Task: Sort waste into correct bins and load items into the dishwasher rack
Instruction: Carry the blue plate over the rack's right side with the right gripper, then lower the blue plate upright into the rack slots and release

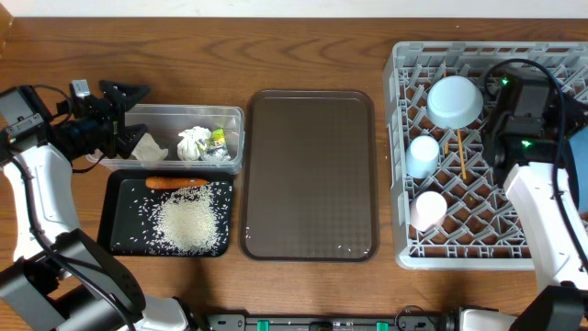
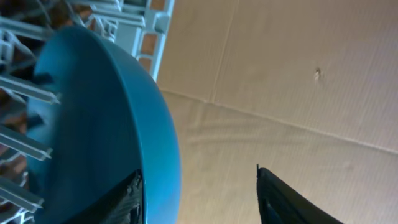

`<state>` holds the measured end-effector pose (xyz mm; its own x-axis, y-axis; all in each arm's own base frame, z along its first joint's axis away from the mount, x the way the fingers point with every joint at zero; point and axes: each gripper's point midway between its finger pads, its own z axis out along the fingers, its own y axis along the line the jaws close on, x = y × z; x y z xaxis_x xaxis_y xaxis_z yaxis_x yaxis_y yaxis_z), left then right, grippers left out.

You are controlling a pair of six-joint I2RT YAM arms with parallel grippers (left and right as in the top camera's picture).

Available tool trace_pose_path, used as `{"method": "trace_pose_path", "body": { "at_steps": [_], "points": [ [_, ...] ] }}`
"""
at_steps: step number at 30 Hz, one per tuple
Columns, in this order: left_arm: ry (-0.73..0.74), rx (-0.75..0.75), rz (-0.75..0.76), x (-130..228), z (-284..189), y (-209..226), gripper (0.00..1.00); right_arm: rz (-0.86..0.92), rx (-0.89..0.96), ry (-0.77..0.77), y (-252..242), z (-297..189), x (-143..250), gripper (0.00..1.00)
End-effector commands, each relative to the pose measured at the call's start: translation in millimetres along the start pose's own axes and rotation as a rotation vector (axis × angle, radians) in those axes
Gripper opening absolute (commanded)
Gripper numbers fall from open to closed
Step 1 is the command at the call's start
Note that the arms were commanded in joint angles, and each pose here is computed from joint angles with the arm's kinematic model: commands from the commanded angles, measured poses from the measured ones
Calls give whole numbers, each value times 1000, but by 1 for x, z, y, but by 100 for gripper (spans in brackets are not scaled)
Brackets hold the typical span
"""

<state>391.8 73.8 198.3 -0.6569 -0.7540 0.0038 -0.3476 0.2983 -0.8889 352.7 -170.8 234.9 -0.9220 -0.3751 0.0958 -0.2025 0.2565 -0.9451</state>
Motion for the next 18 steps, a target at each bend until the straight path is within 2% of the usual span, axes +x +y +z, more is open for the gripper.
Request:
{"method": "trace_pose_path", "body": {
  "at_steps": [1,18],
  "points": [
    [-2,15,33,3,-4,-5,98,18,5,-45,2,-12,-14,59],
    [-2,15,33,3,-4,-5,98,-54,24,-263,19,-81,-70,72]
  ]
}}
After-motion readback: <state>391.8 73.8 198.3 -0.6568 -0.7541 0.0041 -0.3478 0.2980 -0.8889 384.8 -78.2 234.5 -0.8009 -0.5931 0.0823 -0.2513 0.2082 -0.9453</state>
